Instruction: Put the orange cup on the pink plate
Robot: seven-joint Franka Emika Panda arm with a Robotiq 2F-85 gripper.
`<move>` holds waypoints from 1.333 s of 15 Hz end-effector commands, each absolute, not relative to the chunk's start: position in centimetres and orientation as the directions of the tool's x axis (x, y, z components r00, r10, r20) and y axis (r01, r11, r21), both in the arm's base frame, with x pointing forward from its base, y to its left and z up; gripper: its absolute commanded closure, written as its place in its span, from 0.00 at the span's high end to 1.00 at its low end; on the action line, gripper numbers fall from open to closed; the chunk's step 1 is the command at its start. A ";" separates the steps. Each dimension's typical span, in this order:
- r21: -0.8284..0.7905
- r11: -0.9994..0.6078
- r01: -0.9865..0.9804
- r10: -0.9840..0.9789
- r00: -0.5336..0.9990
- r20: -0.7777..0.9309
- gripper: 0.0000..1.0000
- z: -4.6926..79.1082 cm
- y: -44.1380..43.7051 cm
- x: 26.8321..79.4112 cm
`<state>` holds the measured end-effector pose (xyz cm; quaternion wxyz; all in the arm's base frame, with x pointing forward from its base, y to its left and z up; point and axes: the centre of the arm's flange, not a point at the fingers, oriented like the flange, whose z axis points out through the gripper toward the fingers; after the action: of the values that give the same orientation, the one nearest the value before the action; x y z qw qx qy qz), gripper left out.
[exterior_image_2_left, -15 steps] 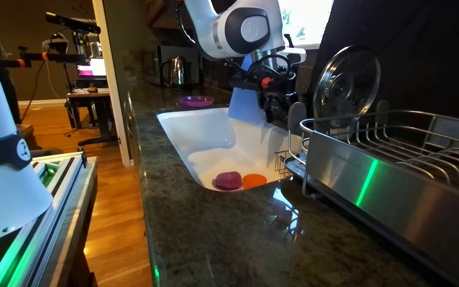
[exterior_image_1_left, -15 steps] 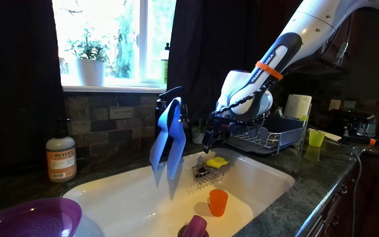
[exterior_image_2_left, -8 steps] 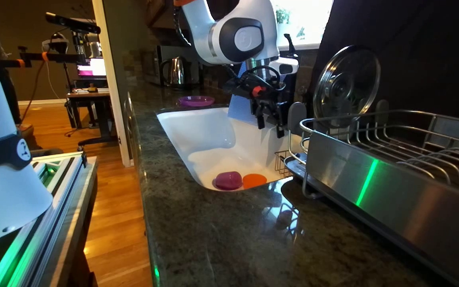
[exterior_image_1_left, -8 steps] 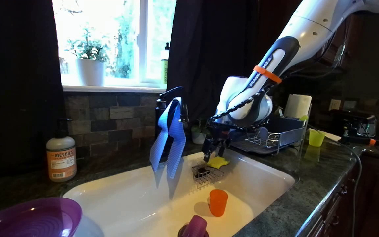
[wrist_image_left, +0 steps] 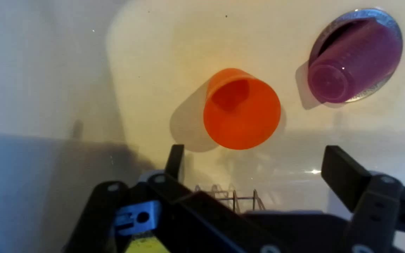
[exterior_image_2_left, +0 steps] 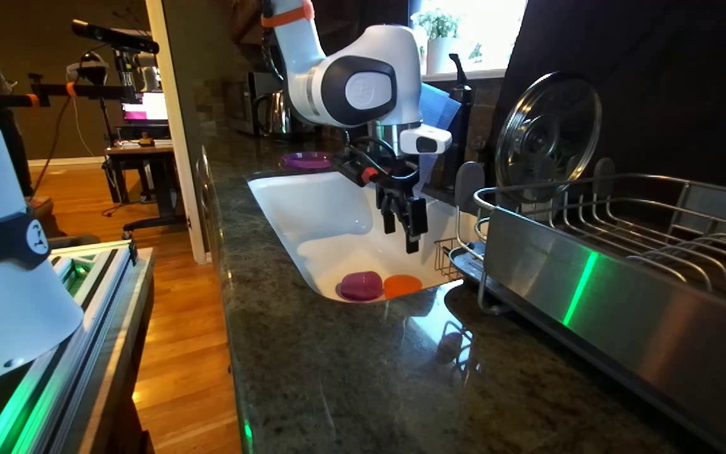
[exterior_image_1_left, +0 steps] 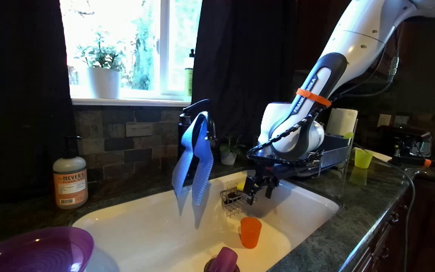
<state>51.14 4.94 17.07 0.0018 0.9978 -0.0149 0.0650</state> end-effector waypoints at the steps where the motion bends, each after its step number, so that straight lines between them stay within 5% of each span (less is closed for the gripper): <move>1: -0.004 -0.998 -0.062 -0.062 0.990 0.124 1.00 14.7 2.9 50.3; 20: -0.072 -0.997 -0.031 -0.042 0.987 0.156 0.94 6.7 1.3 53.5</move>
<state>53.95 1.68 8.00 -0.0237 0.9970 -0.0112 0.0722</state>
